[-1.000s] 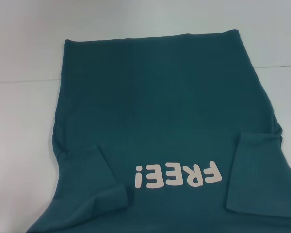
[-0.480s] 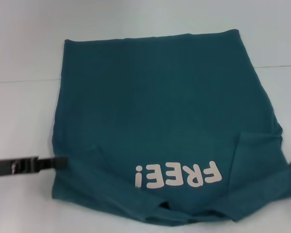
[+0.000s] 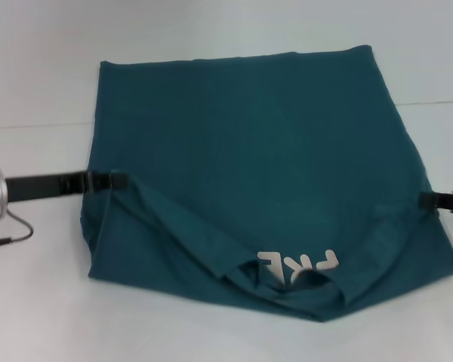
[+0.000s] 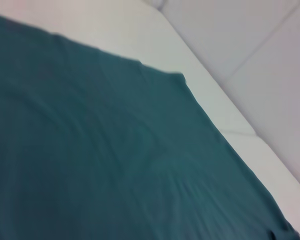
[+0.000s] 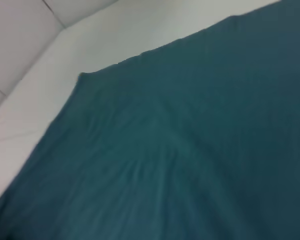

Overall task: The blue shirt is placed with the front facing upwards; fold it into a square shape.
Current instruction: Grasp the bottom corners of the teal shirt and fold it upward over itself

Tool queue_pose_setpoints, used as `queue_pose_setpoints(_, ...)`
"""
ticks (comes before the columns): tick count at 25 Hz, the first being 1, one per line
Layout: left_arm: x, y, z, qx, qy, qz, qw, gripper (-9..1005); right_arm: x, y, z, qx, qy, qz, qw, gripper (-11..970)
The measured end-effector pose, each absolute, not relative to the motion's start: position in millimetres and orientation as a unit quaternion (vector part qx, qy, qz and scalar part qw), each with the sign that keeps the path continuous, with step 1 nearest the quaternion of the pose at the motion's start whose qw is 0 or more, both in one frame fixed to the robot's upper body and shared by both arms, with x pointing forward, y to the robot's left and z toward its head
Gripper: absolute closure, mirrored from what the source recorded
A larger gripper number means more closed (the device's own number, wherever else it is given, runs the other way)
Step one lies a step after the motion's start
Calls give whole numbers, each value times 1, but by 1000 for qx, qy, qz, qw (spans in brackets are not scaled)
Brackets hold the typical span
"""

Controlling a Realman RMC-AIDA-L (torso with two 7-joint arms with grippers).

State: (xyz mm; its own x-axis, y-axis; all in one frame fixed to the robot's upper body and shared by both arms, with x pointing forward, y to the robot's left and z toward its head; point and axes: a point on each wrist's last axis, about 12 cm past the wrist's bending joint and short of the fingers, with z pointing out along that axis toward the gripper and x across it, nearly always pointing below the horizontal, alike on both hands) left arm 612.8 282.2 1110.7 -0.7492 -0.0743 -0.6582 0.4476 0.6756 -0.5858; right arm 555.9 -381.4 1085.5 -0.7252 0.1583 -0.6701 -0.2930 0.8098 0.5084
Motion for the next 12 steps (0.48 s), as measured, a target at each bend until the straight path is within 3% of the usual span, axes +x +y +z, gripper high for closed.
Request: queue_pose_setpoints(12, 654, 260, 1131, 86, 843, -348, 402, 989, 612, -355, 1095, -76, 889, 212, 400, 927)
